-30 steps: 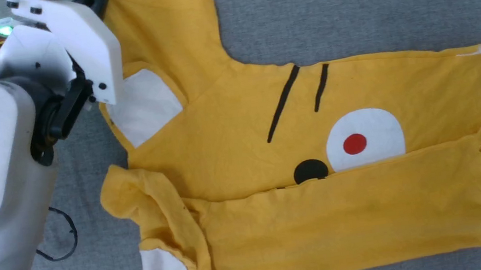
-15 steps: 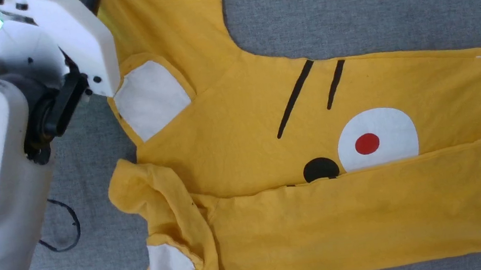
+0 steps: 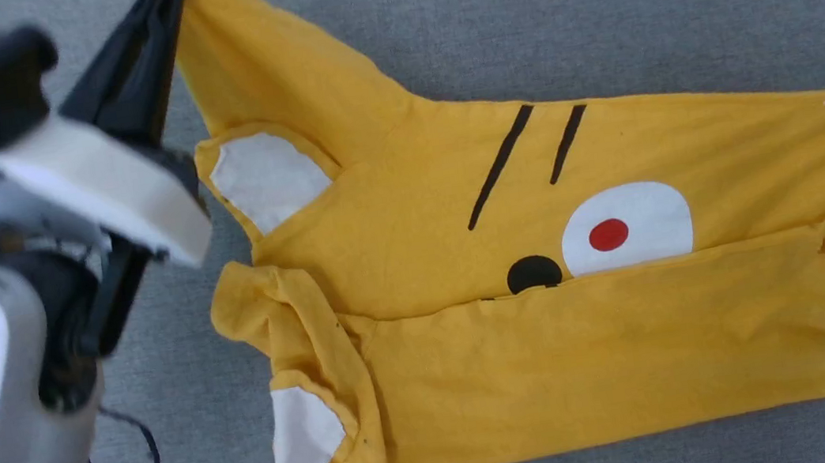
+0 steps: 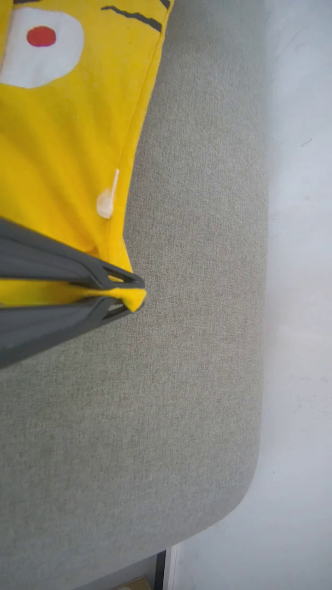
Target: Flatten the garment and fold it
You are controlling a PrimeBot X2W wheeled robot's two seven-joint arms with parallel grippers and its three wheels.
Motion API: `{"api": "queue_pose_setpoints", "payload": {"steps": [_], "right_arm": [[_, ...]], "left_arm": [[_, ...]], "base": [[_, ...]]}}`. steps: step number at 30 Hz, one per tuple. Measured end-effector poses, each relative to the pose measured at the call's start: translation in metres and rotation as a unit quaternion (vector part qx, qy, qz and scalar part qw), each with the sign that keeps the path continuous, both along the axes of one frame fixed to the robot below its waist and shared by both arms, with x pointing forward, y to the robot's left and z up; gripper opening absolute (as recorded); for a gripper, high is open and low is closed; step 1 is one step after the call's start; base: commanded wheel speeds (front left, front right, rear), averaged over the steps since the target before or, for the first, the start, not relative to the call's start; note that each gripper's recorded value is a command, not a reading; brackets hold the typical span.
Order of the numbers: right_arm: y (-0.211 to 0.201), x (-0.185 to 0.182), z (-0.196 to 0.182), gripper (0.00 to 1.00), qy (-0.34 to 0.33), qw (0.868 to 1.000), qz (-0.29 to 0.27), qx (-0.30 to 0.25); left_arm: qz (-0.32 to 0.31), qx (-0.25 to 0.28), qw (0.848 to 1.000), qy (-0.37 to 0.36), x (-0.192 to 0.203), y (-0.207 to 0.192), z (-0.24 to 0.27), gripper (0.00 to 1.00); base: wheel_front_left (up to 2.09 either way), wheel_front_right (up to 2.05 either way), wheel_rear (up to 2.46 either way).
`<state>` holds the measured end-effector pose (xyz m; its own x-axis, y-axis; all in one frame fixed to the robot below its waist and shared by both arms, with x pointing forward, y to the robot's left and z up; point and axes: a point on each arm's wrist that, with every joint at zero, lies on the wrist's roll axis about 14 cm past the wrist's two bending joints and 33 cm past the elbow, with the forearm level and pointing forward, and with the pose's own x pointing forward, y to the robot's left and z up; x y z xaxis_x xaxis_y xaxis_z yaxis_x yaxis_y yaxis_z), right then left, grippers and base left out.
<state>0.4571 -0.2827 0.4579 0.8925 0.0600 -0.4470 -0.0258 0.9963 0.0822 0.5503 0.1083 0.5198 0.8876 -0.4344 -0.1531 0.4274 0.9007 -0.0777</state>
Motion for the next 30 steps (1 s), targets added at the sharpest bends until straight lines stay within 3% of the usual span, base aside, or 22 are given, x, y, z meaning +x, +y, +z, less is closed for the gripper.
{"api": "queue_pose_setpoints", "payload": {"steps": [9, 16, 23, 30], "right_arm": [[0.003, -0.047, 0.003, 0.00, -0.013, 0.998, -0.036, 0.050], [0.008, -0.073, -0.013, 0.00, 0.008, 0.995, -0.056, 0.085], [0.018, -0.086, -0.037, 0.00, 0.043, 0.992, -0.059, 0.102], [0.012, -0.095, -0.050, 0.00, 0.068, 0.993, -0.059, 0.081]], "left_arm": [[0.046, -0.064, 0.997, -0.004, -0.078, 0.022, 0.009, 0.00], [0.116, -0.119, 0.984, 0.064, -0.134, 0.044, -0.024, 0.00], [0.128, -0.127, 0.974, 0.135, -0.165, 0.043, -0.061, 0.00], [0.126, -0.110, 0.967, 0.194, -0.178, 0.041, -0.093, 0.00]], "base": [[0.00, 0.00, 0.00], [0.00, 0.00, 0.00], [0.00, 0.00, 0.00], [0.00, 0.00, 0.00]]}}
